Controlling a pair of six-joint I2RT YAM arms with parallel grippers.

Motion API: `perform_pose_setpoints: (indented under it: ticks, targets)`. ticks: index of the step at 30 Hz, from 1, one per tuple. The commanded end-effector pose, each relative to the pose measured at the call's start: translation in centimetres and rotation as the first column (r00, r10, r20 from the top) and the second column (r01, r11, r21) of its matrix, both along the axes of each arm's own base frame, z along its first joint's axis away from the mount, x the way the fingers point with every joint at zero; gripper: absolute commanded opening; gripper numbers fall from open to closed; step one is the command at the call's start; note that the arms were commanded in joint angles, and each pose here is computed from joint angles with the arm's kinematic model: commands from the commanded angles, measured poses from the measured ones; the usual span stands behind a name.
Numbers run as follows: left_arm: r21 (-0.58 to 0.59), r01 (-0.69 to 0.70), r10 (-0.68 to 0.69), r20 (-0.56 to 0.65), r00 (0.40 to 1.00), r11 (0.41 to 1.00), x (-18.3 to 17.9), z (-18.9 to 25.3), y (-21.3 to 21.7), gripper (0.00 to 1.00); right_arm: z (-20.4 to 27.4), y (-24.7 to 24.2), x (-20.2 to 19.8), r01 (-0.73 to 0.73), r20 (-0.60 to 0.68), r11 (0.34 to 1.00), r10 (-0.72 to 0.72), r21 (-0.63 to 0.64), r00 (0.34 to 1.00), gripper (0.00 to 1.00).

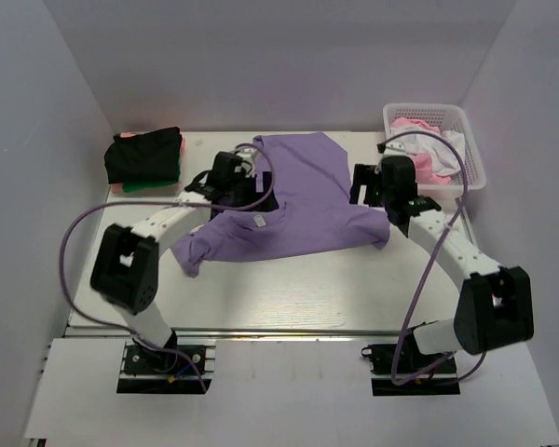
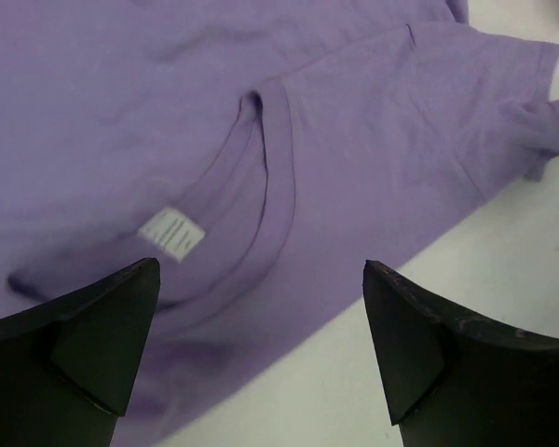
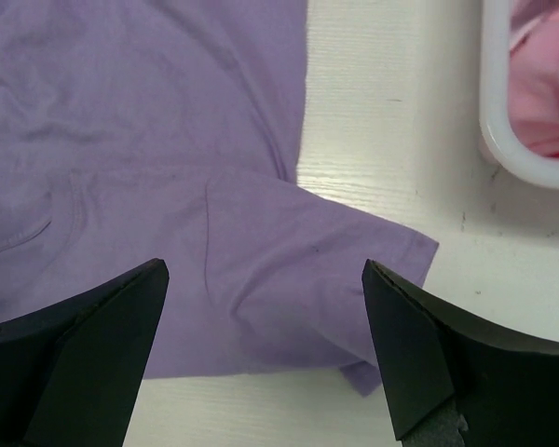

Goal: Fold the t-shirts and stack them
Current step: Flatten out the tshirt

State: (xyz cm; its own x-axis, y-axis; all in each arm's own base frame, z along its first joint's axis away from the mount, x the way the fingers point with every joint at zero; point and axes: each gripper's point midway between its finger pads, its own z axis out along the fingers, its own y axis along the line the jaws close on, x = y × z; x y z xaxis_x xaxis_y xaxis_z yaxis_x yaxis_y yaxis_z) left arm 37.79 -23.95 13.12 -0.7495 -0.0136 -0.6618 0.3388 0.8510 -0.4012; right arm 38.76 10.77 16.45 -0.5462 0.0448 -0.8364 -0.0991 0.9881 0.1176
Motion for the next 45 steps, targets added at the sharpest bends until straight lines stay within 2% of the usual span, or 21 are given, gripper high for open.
perform_pose_setpoints:
  ticks: [1,4,5,9,11,13,15,16,17,18,24,25,26,27,28,30,36,39,41,44,45]
  targets:
    - [0.079,0.011,-0.013,0.025,1.000,0.997,2.5,-1.4,-1.8,1.00,1.5,1.2,2.3,-0.050,0.014,0.999,0.050,-0.002,0.999,0.90]
    - [0.105,-0.009,0.006,0.030,1.000,0.994,4.7,-1.8,-2.7,1.00,0.5,1.7,4.3,-0.064,-0.023,0.998,0.063,-0.023,0.998,0.90]
    - [0.128,0.005,-0.003,-0.011,1.000,0.992,4.6,-3.6,-3.2,1.00,0.1,1.6,4.5,-0.060,-0.041,0.997,0.059,-0.039,0.997,0.90]
    - [0.138,-0.015,0.011,0.024,1.000,0.990,7.0,-3.6,-4.6,0.93,-0.7,1.5,7.0,-0.044,-0.083,0.995,0.036,-0.087,0.996,0.90]
    - [0.175,-0.005,0.010,-0.025,1.000,0.984,7.0,-5.9,-4.9,0.90,-1.4,1.8,8.7,-0.042,-0.103,0.994,0.031,-0.102,0.994,0.90]
    - [0.177,0.006,-0.001,-0.028,1.000,0.984,7.6,-6.0,-5.9,0.88,-1.4,1.8,10.3,-0.030,-0.104,0.994,0.019,-0.106,0.994,0.90]
    - [0.186,0.021,-0.013,-0.043,0.999,0.982,7.8,-7.1,-6.8,0.86,-3.7,1.9,11.0,-0.031,-0.155,0.993,0.013,-0.111,0.988,0.90]
    - [0.195,0.012,-0.004,-0.041,0.999,0.981,8.1,-7.5,-6.7,0.86,-2.6,2.0,12.1,-0.022,-0.131,0.995,0.008,-0.102,0.991,0.90]
    - [0.192,0.016,-0.006,-0.051,0.999,0.981,7.9,-8.0,-7.4,0.84,-4.4,2.2,12.4,-0.026,-0.168,0.995,0.009,-0.101,0.986,0.90]
    - [0.205,0.000,0.009,-0.043,0.999,0.979,8.1,-8.0,-7.1,0.82,-3.4,2.3,13.4,-0.022,-0.146,0.996,0.009,-0.091,0.989,0.90]
    - [0.203,0.029,-0.022,-0.039,0.999,0.979,8.0,-8.4,-9.0,0.52,-4.4,3.2,15.5,-0.053,-0.166,0.998,0.045,-0.042,0.985,0.90]
    - [0.208,0.031,-0.022,-0.047,0.999,0.978,7.9,-8.9,-9.0,0.37,-4.6,3.0,16.0,-0.049,-0.164,0.998,0.042,-0.041,0.986,0.90]
    - [0.208,0.031,-0.022,-0.047,0.999,0.978,7.9,-8.9,-9.0,0.30,-4.4,3.2,16.4,-0.056,-0.156,0.998,0.049,-0.037,0.987,0.90]
    - [0.208,0.040,-0.031,-0.047,0.998,0.977,7.6,-8.9,-9.4,0.12,-5.7,3.3,16.6,-0.067,-0.179,0.997,0.060,-0.034,0.982,0.90]
    - [0.208,0.040,-0.031,-0.047,0.998,0.977,7.6,-8.9,-9.4,0.12,-5.7,3.1,16.7,-0.059,-0.179,0.997,0.050,-0.042,0.982,0.90]
    - [0.199,0.023,-0.017,-0.029,0.999,0.980,7.8,-7.8,-9.4,0.00,-6.3,3.3,17.3,-0.061,-0.184,0.997,0.052,-0.043,0.982,0.90]
    - [0.173,0.016,-0.020,0.023,1.000,0.985,6.9,-4.2,-9.1,0.00,-6.9,3.5,19.2,-0.061,-0.169,0.998,0.054,-0.033,0.984,0.90]
    - [0.134,0.012,-0.025,0.095,0.995,0.991,5.6,-0.6,-8.2,0.00,-7.2,3.4,20.0,-0.044,-0.168,0.999,0.040,-0.021,0.985,0.90]
    - [0.120,0.027,-0.044,0.144,0.989,0.992,4.0,1.9,-7.6,0.00,-7.9,3.3,20.5,-0.034,-0.167,0.999,0.030,-0.020,0.986,0.90]
    - [0.177,0.066,-0.094,0.152,0.984,0.982,1.7,2.0,-5.6,0.00,-8.6,3.1,20.9,-0.050,-0.171,0.998,0.045,-0.028,0.984,0.90]
    - [0.169,0.095,-0.129,0.198,0.972,0.981,0.2,4.2,-4.8,0.00,-9.2,3.1,20.9,-0.061,-0.183,0.998,0.055,-0.029,0.982,0.90]
